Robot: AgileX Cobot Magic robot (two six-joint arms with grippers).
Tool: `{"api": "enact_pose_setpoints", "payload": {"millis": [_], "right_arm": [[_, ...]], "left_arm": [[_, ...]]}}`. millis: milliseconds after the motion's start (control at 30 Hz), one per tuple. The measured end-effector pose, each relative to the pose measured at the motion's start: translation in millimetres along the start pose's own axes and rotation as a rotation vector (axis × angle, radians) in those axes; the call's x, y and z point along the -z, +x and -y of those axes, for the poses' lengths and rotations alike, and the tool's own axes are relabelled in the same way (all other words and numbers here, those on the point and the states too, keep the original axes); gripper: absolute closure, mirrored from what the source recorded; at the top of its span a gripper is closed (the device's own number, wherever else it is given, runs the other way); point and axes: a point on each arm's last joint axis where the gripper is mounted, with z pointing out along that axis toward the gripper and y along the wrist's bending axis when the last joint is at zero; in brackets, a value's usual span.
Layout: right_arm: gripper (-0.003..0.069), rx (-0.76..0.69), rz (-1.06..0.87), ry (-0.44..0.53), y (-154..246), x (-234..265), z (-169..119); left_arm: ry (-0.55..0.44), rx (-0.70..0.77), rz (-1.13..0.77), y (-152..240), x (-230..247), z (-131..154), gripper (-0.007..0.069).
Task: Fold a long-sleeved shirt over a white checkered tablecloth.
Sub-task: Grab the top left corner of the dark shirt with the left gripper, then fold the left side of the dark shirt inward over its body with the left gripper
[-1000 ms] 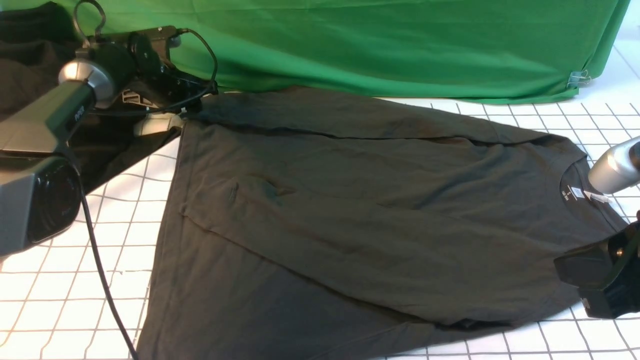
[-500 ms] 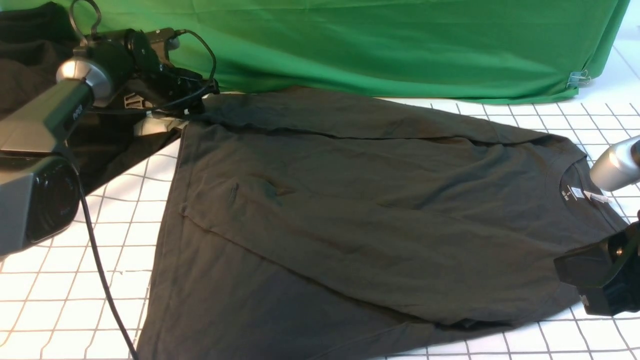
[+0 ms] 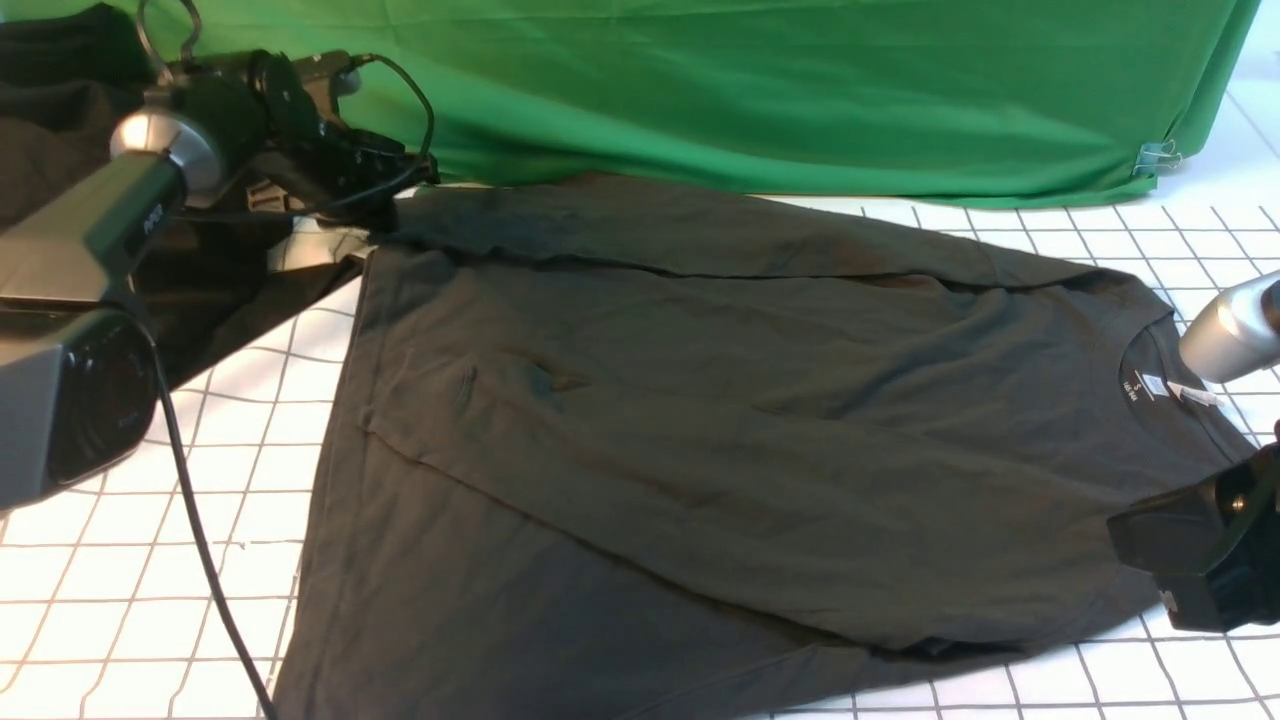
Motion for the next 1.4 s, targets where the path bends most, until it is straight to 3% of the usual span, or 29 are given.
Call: {"api": "enact_pose_setpoints", "payload": {"millis": [233,567,967,1133,1400], "right_arm": [[0.0564,0.000,0.010,0.001,-1,0,0],[0.0564,0.003,0.019,0.005,-2,0,0],[0.0564,0.048,0.129,0.059,-12,1,5],[0.0564,0.074,0.133,0.082,-12,1,7],[0.0556,0.076,0.131,0.085,-12,1,7]], "left_arm": [[-0.002,-0.040,0.044,-14,21,3,0.0612],[0.052,-0.053,-0.090,-12,45,15,0.0612],[0.064,-0.144,-0.214,-20,140,51,0.0612],[0.040,-0.183,-0.268,2,173,73,0.0612],[-0.086,-0.179,-0.471,68,177,55,0.0612]]}}
